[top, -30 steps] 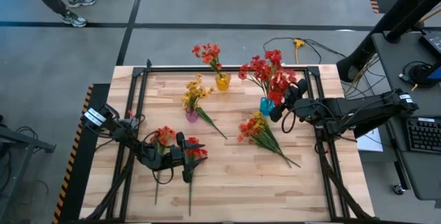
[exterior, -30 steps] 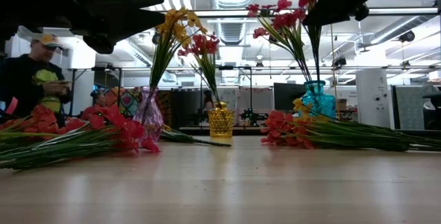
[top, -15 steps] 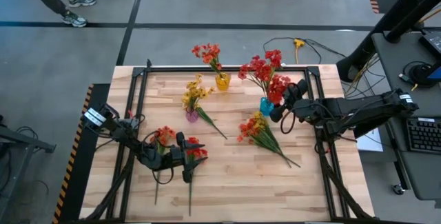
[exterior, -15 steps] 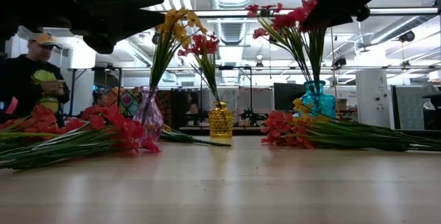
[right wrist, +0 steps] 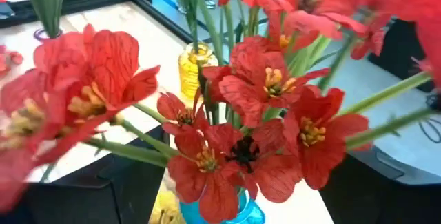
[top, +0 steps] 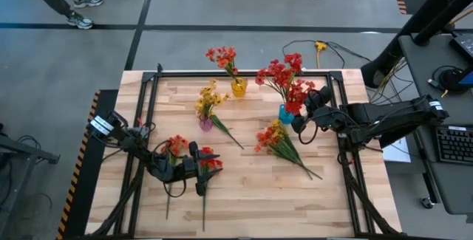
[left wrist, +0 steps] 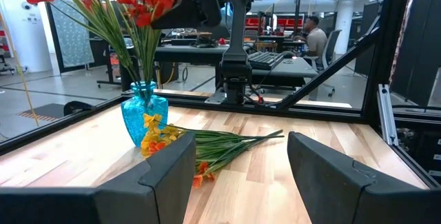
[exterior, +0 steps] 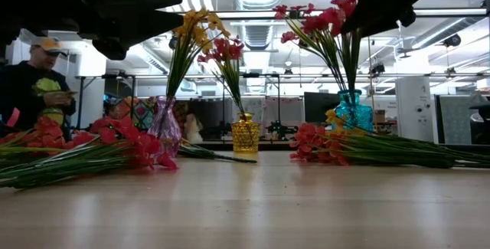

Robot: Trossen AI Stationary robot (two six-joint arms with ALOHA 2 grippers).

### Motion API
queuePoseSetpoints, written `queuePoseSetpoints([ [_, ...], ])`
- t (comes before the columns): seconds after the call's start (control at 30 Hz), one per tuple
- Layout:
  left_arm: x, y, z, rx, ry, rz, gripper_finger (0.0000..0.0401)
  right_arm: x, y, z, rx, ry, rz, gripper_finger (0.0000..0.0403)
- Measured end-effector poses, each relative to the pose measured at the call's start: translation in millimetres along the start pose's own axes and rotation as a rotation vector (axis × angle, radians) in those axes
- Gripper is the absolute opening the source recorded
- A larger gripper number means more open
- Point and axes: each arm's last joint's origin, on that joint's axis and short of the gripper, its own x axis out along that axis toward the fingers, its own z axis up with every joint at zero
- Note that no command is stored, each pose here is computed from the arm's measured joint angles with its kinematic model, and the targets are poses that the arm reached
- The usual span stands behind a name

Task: Sort flowers into vase by color
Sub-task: Put the top red flower into the blue vase, then put the right yellow flower into the purple vase

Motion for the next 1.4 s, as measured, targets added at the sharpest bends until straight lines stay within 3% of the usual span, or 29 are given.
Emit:
queuePoseSetpoints([
  [0.4,0.6,-0.7,0.8,-0.006,-0.003,0.000,0.0212,-11.3,-10.7,2.6,0.050,0.119,-0.044,0.0327],
  [0.7,-0.4,-1.9,2.2,-0.015,-0.011,-0.005,0.0212,-15.9,-11.7,3.6,0.091,0.199,0.026,0.0325],
  [1.0,3.5,-28.2,19.7,0.062,-0.033,-0.021,0.0212,-23.2,-17.0,6.6,0.106,0.256,0.018,0.0323],
  [1.23,6.2,-46.0,28.1,-0.004,0.081,-0.018,0.0212,-29.9,-22.8,6.3,0.136,0.336,0.009,0.0322],
  [1.4,5.9,-48.5,43.2,-0.112,0.315,-0.098,0.0212,-31.9,-23.6,5.0,0.160,0.385,0.028,0.0317],
])
